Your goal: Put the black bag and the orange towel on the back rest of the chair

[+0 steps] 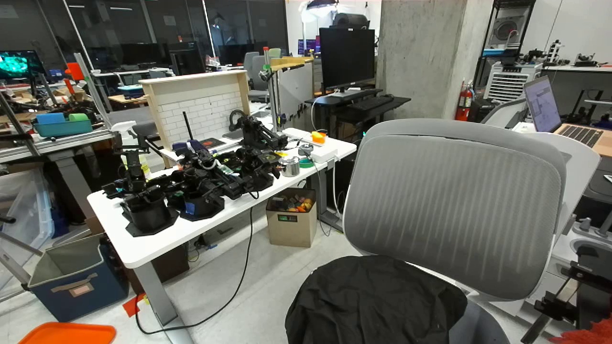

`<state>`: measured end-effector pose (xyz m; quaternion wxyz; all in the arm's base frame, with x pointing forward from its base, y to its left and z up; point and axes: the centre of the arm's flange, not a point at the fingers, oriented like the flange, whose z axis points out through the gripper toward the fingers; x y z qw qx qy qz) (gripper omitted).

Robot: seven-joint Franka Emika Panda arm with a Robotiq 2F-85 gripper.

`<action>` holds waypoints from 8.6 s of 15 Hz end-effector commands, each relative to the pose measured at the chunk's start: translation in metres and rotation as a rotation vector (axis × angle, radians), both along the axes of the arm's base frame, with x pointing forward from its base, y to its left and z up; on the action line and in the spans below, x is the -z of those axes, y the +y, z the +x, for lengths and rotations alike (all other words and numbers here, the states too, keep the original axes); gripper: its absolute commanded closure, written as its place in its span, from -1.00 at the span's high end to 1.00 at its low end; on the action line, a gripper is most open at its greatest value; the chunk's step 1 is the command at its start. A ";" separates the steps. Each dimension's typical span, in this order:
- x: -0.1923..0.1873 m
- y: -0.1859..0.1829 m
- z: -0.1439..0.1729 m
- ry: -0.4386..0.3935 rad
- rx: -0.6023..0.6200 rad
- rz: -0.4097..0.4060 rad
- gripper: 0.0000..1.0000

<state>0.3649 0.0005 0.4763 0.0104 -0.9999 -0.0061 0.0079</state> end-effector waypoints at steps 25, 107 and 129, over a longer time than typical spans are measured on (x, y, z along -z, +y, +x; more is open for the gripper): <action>-0.009 -0.068 0.068 -0.194 0.046 -0.009 1.00; 0.047 -0.050 0.178 -0.402 0.499 -0.108 -0.98; -0.146 -0.255 0.167 -0.502 0.682 -0.032 -0.98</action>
